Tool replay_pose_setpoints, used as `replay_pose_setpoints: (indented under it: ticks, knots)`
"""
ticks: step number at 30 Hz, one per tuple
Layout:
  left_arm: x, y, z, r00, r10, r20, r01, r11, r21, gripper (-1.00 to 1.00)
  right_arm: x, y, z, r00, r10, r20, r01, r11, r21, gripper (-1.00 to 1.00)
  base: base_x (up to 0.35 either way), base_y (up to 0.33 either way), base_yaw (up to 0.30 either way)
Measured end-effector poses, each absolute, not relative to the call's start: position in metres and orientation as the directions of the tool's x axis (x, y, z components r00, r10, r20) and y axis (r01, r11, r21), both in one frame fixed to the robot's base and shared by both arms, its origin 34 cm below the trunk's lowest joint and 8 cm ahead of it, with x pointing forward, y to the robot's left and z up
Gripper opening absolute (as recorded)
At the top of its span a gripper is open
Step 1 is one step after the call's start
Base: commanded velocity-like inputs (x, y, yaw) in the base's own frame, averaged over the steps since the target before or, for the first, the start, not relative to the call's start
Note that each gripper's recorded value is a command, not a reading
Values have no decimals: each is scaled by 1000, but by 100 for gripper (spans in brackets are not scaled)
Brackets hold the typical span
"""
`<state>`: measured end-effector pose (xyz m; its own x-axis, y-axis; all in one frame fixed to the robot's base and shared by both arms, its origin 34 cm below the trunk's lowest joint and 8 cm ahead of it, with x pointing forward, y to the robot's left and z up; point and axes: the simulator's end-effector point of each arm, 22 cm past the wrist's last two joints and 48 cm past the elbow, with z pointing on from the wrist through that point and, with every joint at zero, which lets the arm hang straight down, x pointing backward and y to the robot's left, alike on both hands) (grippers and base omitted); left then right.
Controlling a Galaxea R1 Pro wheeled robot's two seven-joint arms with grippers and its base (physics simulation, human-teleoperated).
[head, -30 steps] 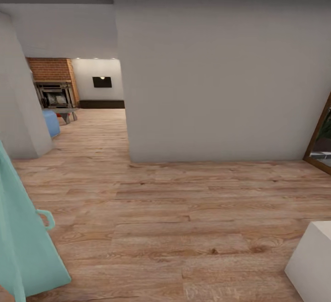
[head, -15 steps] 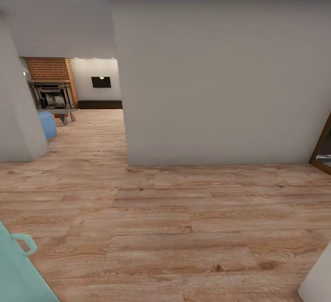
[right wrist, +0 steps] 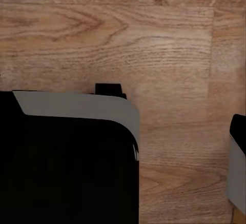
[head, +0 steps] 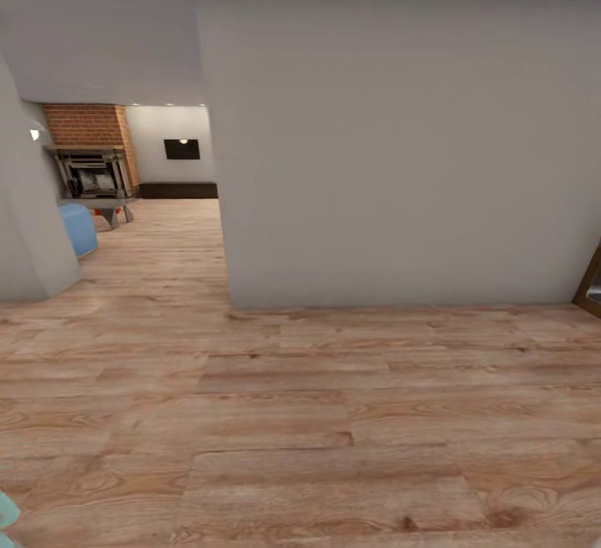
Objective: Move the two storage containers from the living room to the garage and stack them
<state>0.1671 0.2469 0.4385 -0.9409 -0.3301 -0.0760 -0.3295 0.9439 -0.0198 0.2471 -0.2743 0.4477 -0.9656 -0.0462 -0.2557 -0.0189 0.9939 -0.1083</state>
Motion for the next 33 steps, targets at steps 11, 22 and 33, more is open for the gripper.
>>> replay_pose_setpoints:
  ticks: [11, 22, 33]
  knots:
    - [167, 247, 439, -941, -330, -76, -330, 944, -20, 100, 247, -273, 448, -966, -47, -255, -20, 994, -108, 100, 323, 0, 0]
    - [167, 247, 439, -941, -331, -76, -330, 944, -21, 100, 246, -273, 447, -967, -46, -251, -20, 994, -107, 100, 323, 0, 105]
    - [167, 247, 439, -941, -330, -76, -329, 944, -20, 100, 246, -273, 447, -967, -47, -250, -21, 994, -106, 100, 323, 0, 265]
